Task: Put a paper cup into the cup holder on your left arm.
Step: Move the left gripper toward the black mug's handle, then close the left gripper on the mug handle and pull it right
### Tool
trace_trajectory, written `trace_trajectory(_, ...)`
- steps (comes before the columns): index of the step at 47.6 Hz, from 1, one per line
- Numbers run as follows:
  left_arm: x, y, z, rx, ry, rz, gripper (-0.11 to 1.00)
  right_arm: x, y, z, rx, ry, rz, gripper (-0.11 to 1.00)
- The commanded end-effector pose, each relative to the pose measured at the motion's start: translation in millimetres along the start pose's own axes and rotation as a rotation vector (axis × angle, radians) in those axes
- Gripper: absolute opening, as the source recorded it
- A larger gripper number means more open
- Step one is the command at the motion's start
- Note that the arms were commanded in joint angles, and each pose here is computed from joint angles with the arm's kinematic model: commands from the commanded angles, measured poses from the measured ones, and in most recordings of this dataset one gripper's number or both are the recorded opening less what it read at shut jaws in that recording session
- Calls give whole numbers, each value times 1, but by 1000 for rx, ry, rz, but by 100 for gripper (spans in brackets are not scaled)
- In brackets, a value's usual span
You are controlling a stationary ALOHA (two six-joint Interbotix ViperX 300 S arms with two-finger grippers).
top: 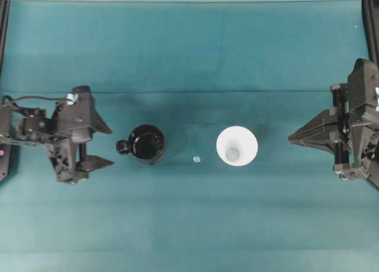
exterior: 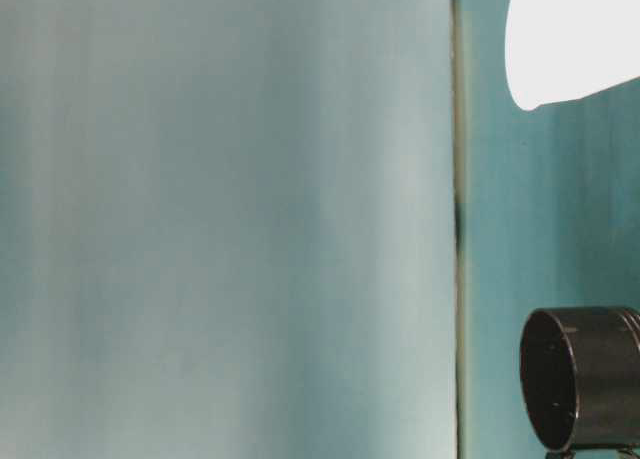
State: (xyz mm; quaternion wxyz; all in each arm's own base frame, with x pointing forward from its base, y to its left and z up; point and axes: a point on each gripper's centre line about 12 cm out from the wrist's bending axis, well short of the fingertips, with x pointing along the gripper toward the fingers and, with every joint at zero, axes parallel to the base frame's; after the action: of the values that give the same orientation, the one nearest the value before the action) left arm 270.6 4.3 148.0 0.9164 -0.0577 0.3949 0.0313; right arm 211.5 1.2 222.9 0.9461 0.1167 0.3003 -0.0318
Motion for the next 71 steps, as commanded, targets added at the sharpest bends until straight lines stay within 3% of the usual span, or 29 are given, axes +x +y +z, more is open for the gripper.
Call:
trace_trajectory(1, 7, 0, 6, 2, -27, -3, 92, -2, 2, 11, 11, -27, 4, 3)
trace_trajectory(36, 32, 4, 12, -16, 3, 13, 90, -2, 1, 9, 11, -12, -2, 3)
trace_trajectory(40, 32, 4, 12, -15, 9, 14, 81, -2, 1, 9, 9, -12, -2, 3)
trace_trajectory(49, 32, 3, 13, -3, 6, 12, 31, -2, 0, 9, 9, -11, -4, 3)
trace_trajectory(64, 32, 3, 16, 26, -1, 11, 29, -2, 0, 9, 11, -12, -5, 3)
trace_trajectory(71, 30, 0, 32, 61, -50, 5, 29, -2, 0, 9, 11, -12, -5, 3)
